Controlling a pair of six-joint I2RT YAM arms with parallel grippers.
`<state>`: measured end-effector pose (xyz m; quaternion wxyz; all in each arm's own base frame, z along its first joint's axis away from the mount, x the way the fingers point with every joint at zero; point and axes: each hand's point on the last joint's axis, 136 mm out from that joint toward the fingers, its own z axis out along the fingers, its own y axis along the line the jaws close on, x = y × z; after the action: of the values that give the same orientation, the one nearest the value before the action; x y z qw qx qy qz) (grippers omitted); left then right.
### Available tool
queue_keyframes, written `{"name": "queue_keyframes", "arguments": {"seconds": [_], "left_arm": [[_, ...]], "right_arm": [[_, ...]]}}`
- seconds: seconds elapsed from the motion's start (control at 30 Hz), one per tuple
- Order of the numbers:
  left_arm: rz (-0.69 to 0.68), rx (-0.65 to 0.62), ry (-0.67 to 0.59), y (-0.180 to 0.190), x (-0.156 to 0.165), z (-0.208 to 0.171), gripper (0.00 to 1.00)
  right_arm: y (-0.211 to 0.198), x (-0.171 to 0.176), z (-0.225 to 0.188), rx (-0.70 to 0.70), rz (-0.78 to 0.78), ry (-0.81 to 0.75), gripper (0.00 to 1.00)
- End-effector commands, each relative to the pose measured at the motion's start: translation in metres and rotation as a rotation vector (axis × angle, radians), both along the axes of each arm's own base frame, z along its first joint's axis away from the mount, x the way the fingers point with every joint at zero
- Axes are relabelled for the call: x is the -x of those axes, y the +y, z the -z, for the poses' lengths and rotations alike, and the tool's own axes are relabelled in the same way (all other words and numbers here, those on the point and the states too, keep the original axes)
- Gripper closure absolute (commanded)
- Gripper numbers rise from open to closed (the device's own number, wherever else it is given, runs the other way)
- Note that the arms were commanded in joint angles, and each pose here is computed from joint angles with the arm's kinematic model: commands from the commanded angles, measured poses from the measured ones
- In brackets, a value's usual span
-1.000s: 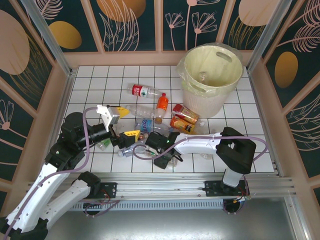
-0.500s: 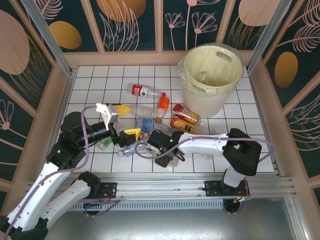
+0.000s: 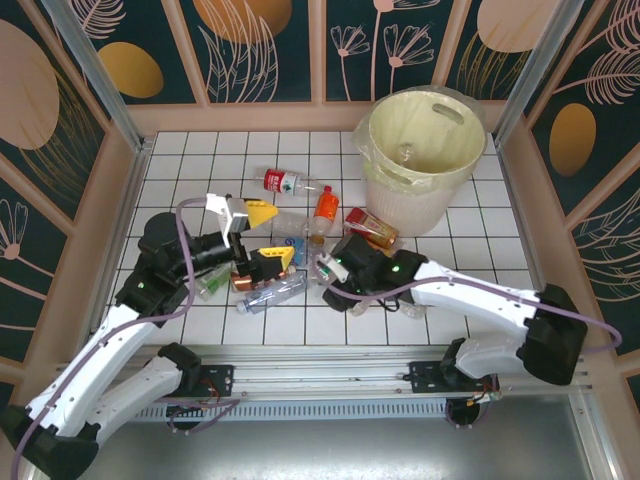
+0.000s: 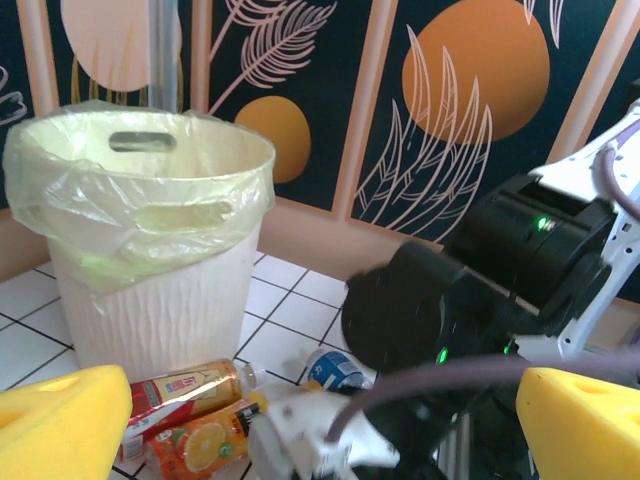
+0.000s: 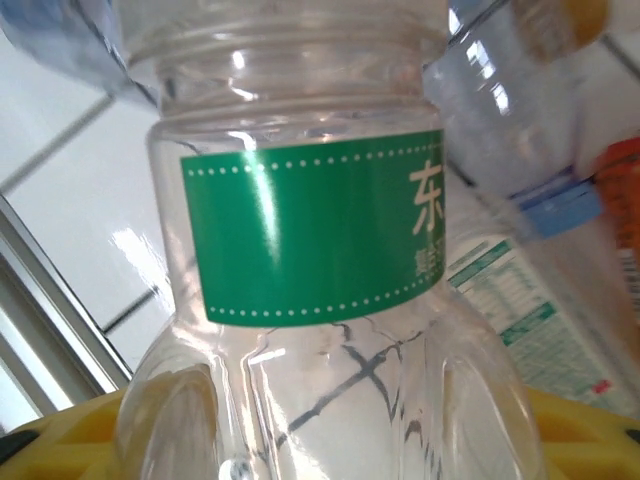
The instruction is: Put the plastic bottles in the bin
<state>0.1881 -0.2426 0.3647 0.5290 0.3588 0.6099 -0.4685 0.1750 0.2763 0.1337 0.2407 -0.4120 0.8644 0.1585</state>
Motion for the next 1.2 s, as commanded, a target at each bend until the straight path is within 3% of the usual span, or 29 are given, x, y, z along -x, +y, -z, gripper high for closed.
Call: {"name": "queue_keyframes", "arguments": {"seconds": [0.0, 0.33, 0.63, 0.87, 1.17], "left_arm": [[0.055, 0.068, -0.079, -0.004, 0.007, -0.029, 0.01], [0.104, 0.060, -0.057, -0.024, -0.015, -0.034, 0.01], [0.168, 0.129, 0.008, -0.040, -0.029, -0.038, 0.01], [0.186, 0.153, 0.064, -0.045, -0.035, -0.023, 0.01], [0.124, 0.199, 0.131, -0.043, -0.047, -0.004, 0.02]], "right_arm": [[0.003, -0.008, -0.031, -0.155, 0.041, -0.019, 0.46], [-0.019, -0.049, -0.119, -0.346, 0.134, -0.194, 0.45], [-0.033, -0.085, -0.208, -0.460, 0.172, -0.378, 0.45], [-0.051, -0.117, -0.260, -0.496, 0.263, -0.518, 0.45], [-0.083, -0.167, -0.304, -0.434, 0.436, -0.686, 0.46]]}}
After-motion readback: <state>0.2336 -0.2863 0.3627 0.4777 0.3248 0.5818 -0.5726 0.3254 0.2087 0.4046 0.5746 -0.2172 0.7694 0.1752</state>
